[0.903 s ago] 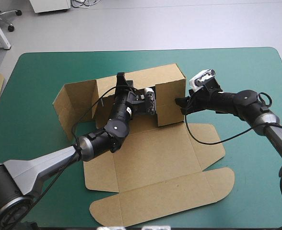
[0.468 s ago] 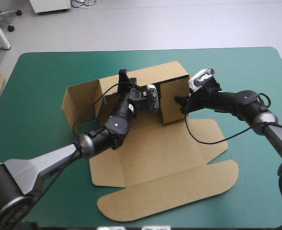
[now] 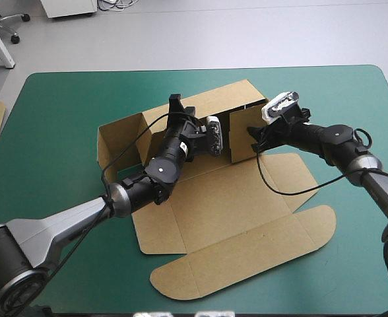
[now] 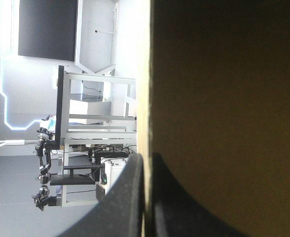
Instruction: Fold the box
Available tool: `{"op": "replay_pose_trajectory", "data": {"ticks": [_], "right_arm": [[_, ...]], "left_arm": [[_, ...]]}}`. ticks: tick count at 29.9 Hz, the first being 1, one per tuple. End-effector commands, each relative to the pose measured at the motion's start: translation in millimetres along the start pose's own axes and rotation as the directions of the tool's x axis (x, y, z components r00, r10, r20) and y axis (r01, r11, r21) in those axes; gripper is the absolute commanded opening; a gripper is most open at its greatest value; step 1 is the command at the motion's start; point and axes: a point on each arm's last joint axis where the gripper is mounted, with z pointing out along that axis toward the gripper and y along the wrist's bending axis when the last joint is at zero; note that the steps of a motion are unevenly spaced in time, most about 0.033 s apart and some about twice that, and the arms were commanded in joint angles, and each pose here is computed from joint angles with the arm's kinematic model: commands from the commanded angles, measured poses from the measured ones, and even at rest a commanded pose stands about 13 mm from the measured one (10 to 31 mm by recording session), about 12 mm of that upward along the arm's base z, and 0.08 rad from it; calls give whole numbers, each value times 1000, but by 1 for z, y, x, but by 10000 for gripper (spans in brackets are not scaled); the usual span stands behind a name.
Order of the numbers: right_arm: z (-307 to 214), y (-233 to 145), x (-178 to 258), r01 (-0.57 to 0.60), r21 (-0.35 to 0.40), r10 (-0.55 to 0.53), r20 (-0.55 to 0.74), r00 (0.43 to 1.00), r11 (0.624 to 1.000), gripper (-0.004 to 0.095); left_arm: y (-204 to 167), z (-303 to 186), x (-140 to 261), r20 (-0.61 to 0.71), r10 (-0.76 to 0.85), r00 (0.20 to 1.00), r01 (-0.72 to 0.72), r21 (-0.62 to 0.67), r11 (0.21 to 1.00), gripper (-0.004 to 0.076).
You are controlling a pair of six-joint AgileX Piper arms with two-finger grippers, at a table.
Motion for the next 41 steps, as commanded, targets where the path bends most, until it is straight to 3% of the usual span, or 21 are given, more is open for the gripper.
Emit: {"op": "replay_pose_trajectory", "data": {"ticks": [1, 10, 22, 35, 38, 41], "right_arm": [[-13, -5, -18, -6, 62, 1, 69, 998, 998, 633], [-14, -13, -18, 33, 142, -42, 62, 997, 989, 628], [4, -28, -27, 41, -8, -40, 93, 995, 999, 620], [13, -35, -31, 55, 2, -55, 113, 992, 998, 618], [16, -34, -28, 55, -14, -53, 106, 993, 998, 565], [17, -31, -27, 46, -54, -40, 105, 994, 997, 437]], "left_arm": [[29, -13, -6, 34, -5, 999, 8, -98, 995, -15], [29, -13, -6, 32, -5, 999, 8, -99, 995, -15], [29, -13, -7, 46, -3, 999, 7, -90, 996, -15], [18, -7, -12, 81, 17, 997, -14, -47, 999, -15], [17, -7, -13, 92, 19, 996, -16, -38, 999, -15], [17, -6, -14, 95, 18, 995, -15, -38, 999, -15]]}}
